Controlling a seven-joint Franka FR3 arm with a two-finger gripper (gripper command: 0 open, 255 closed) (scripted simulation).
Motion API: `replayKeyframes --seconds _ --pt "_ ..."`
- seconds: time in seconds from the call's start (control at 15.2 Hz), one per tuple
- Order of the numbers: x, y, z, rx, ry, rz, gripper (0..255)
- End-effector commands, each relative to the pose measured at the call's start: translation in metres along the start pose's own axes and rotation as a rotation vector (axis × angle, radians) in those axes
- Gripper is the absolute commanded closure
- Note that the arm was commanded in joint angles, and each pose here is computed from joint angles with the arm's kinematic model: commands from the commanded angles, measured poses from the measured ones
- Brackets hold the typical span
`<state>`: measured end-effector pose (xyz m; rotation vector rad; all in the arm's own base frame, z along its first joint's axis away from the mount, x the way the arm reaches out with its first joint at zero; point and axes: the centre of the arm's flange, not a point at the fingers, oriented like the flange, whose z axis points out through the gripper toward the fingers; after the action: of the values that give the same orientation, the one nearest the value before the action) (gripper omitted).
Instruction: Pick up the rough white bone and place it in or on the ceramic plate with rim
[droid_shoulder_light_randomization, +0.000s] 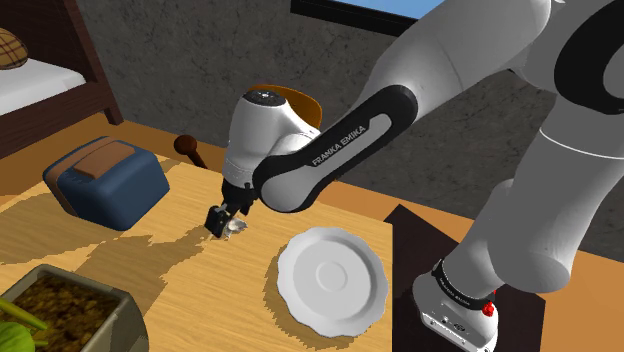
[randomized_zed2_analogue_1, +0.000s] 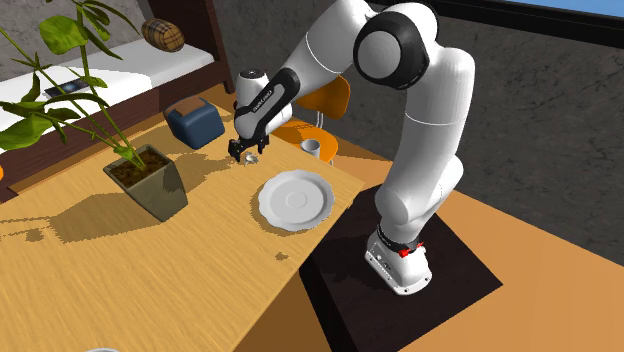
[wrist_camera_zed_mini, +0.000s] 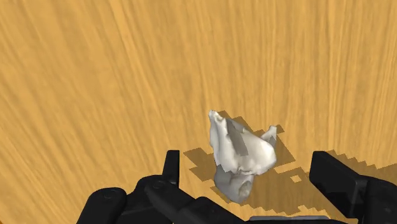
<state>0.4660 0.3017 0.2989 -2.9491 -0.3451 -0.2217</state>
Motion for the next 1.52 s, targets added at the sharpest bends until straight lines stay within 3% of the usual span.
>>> replayKeyframes --seconds 0.0,0.46,0.53,1.12,1.45 --pt "-0.001 0.000 0.007 0.000 0.001 0.000 0" --pt "-0.001 0.000 0.007 0.000 0.001 0.000 0" --pt "-0.001 0.000 0.007 0.000 0.001 0.000 255" --pt "-0.001 0.000 0.007 0.000 0.001 0.000 255" --pt "0.003 -0.004 -0.019 0.000 0.001 0.000 255"
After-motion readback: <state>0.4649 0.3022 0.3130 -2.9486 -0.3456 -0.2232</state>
